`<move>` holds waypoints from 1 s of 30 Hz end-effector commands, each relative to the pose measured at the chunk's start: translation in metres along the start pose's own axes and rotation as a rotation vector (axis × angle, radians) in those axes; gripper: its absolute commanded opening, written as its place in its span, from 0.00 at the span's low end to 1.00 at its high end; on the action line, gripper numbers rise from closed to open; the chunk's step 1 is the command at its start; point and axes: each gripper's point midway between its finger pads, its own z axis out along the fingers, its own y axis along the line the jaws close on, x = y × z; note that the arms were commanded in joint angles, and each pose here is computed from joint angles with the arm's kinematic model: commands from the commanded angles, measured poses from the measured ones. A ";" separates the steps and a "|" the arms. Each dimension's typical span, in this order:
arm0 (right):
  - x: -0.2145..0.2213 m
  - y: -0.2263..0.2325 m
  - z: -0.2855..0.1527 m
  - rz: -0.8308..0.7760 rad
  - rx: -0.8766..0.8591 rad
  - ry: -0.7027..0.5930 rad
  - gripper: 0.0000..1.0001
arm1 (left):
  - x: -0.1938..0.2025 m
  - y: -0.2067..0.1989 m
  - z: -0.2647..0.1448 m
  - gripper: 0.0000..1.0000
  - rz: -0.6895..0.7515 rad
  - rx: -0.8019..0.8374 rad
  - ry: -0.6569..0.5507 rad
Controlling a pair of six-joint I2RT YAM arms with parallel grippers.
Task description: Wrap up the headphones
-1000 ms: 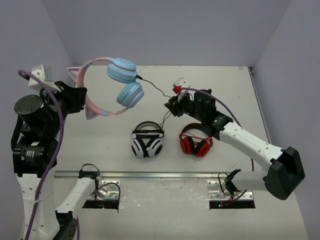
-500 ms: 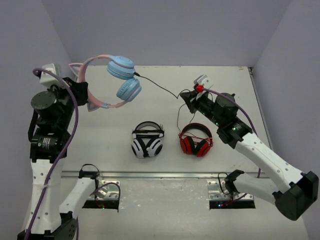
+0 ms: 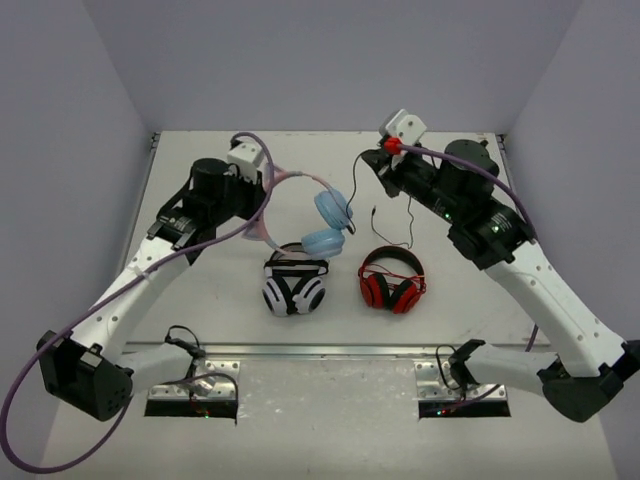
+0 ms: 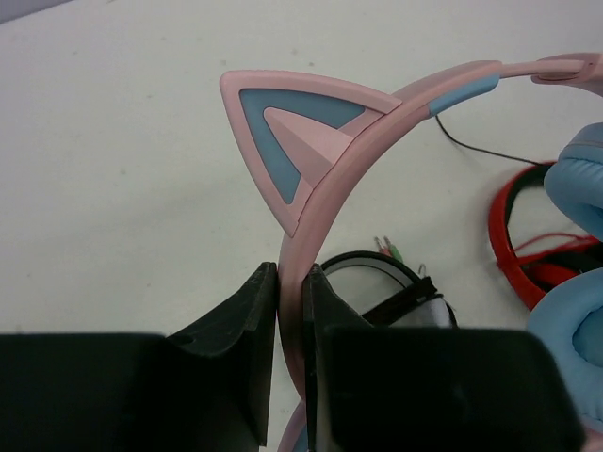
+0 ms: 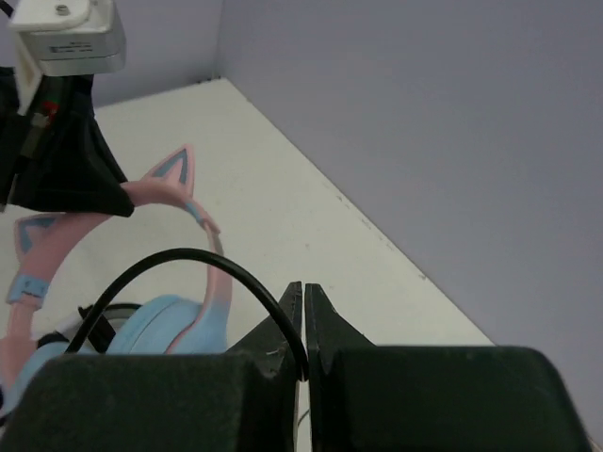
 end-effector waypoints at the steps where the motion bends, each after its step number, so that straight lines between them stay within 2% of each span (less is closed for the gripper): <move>1: 0.027 -0.005 0.010 -0.082 0.005 0.161 0.01 | -0.035 -0.062 -0.007 0.01 0.173 0.235 -0.133; 5: 0.030 -0.011 0.030 -0.110 0.009 0.195 0.01 | -0.009 -0.132 -0.015 0.00 0.296 0.432 -0.039; 10: 0.052 -0.005 0.045 -0.086 -0.023 0.288 0.01 | -0.014 -0.170 -0.036 0.00 0.327 0.534 -0.080; 19: 0.109 -0.010 0.055 -0.026 0.071 0.455 0.01 | -0.048 -0.194 -0.071 0.00 0.326 0.631 -0.208; 24: 0.112 -0.002 0.057 0.020 0.053 0.451 0.01 | -0.065 -0.185 -0.078 0.00 0.299 0.572 -0.291; 25: 0.112 0.000 0.058 0.026 0.041 0.450 0.01 | -0.077 -0.185 -0.088 0.00 0.282 0.574 -0.348; 30: 0.107 0.011 0.059 0.130 -0.034 0.406 0.01 | -0.101 -0.177 -0.116 0.00 0.220 0.561 -0.482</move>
